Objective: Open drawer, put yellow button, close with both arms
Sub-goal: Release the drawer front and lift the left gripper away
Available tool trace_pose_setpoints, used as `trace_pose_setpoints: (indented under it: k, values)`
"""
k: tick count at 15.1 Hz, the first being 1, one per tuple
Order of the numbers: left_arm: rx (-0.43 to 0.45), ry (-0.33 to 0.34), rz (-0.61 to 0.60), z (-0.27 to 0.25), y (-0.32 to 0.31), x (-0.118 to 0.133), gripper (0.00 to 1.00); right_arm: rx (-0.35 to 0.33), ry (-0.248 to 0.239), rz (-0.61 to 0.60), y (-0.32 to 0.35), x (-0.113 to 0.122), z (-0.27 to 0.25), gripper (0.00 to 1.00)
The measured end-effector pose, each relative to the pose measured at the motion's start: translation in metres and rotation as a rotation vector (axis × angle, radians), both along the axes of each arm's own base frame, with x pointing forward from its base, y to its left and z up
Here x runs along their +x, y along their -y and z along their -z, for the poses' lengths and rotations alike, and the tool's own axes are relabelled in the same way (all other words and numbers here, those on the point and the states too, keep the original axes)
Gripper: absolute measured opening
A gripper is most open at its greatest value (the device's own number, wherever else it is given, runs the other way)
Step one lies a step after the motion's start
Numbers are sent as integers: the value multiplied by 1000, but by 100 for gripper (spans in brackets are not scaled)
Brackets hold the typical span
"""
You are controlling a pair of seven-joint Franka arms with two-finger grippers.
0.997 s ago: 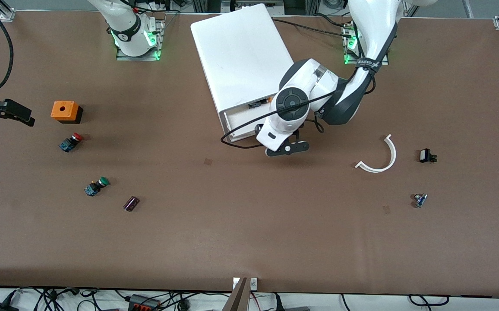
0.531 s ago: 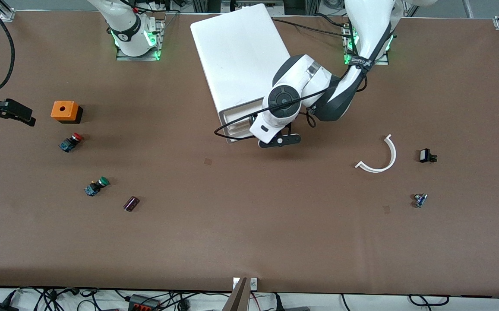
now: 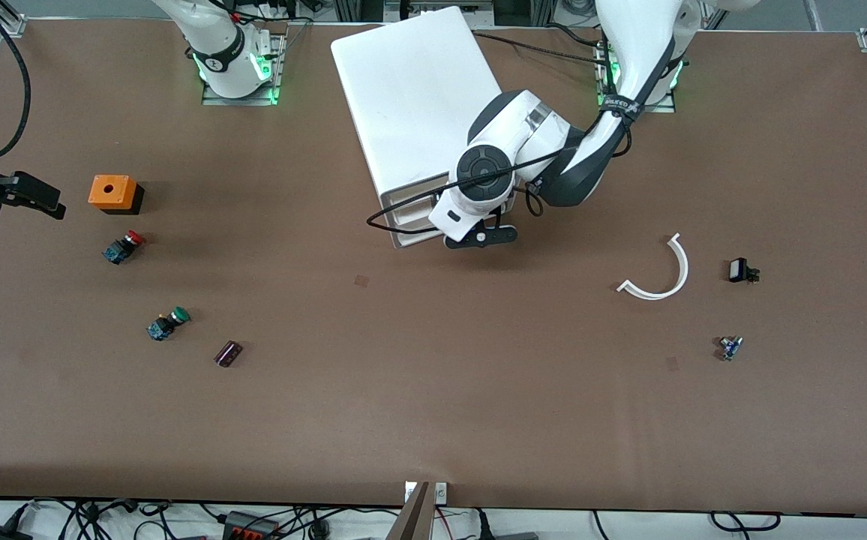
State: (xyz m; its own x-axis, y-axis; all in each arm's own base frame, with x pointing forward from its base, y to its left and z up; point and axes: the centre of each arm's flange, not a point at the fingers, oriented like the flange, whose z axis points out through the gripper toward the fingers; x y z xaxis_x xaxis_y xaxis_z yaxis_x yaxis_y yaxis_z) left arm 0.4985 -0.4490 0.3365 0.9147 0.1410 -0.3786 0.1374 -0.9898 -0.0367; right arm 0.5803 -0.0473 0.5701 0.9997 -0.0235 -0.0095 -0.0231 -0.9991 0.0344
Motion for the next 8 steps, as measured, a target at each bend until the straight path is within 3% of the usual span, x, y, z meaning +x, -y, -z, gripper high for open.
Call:
trace_pose_setpoints:
  k: [5, 8]
  values:
    - [-9, -10, -8, 0, -1, 0, 100, 0, 0, 0, 0, 0, 0, 100]
    - [-9, 54, -45, -20, -24, 33, 100, 0, 0, -2, -1, 0, 0, 100]
